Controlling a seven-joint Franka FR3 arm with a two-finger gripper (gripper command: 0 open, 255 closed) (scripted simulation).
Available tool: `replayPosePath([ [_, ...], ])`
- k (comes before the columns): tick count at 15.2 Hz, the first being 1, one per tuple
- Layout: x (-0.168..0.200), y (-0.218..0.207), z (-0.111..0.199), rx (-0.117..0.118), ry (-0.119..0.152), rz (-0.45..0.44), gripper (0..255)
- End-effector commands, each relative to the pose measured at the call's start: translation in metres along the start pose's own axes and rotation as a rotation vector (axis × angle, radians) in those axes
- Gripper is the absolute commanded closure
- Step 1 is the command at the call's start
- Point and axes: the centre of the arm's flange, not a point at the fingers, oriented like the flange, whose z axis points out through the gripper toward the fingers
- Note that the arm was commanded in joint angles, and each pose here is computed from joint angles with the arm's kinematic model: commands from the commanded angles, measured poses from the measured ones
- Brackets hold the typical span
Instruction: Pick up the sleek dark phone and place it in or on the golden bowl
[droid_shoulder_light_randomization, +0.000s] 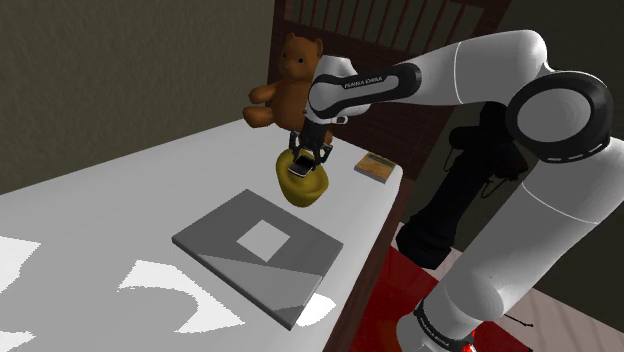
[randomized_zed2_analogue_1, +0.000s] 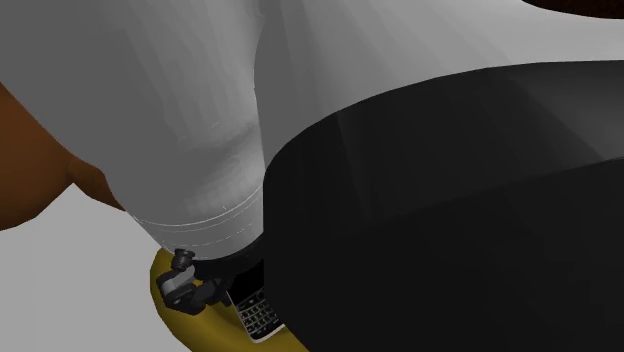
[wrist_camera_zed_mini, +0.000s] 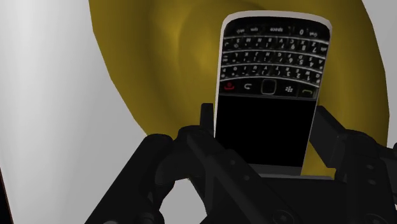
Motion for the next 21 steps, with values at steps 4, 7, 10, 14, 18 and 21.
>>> replayPosePath([
  [4, 0.0, 0.0, 0.0, 0.0, 0.0, 0.0, 0],
  [7, 0.0, 0.0, 0.0, 0.0, 0.0, 0.0, 0],
  [10, 0.0, 0.0, -0.013, 0.0, 0.0, 0.0, 0],
  [14, 0.0, 0.0, -0.05, 0.0, 0.0, 0.0, 0],
  [18, 0.0, 0.0, -0.05, 0.0, 0.0, 0.0, 0],
  [21, 0.0, 0.0, -0.05, 0.0, 0.0, 0.0, 0],
])
